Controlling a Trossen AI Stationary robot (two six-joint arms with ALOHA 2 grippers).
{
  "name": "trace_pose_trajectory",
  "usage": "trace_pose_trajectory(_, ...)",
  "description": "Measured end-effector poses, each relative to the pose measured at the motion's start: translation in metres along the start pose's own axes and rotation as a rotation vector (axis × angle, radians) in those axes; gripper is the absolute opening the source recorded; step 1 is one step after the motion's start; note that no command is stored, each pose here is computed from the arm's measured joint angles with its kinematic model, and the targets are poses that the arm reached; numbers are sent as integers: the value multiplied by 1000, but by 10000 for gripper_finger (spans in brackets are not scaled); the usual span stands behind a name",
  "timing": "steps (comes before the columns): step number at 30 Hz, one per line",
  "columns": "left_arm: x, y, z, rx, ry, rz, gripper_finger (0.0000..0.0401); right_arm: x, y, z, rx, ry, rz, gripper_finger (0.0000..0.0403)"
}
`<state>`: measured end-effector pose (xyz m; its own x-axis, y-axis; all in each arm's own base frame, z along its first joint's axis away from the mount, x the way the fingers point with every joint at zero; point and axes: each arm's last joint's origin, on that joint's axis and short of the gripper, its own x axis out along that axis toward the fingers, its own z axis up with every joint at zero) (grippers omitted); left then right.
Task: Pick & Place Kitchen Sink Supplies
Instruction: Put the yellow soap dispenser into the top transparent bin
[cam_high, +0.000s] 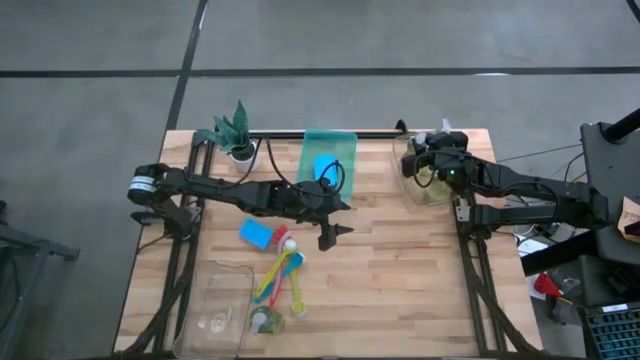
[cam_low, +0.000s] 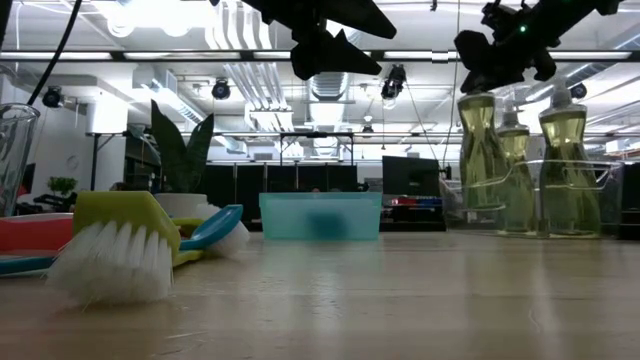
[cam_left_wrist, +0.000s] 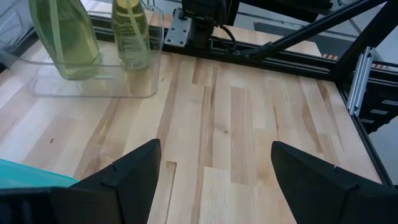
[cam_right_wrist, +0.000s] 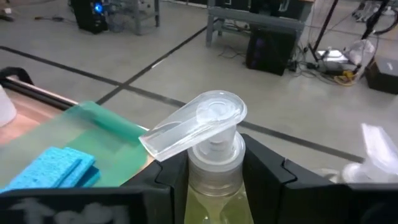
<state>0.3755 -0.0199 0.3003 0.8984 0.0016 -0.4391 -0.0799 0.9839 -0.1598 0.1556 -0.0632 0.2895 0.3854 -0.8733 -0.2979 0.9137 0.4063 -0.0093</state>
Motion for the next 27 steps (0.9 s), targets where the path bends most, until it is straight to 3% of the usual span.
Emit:
trace_pose_trajectory(10,0,0,0,-5,0,0,296,9,-5,-13,-10,16,-70,125)
trace_pose_trajectory(27,0,0,0,-7,0,0,296,10,-5,-17,-61,32,-75,161)
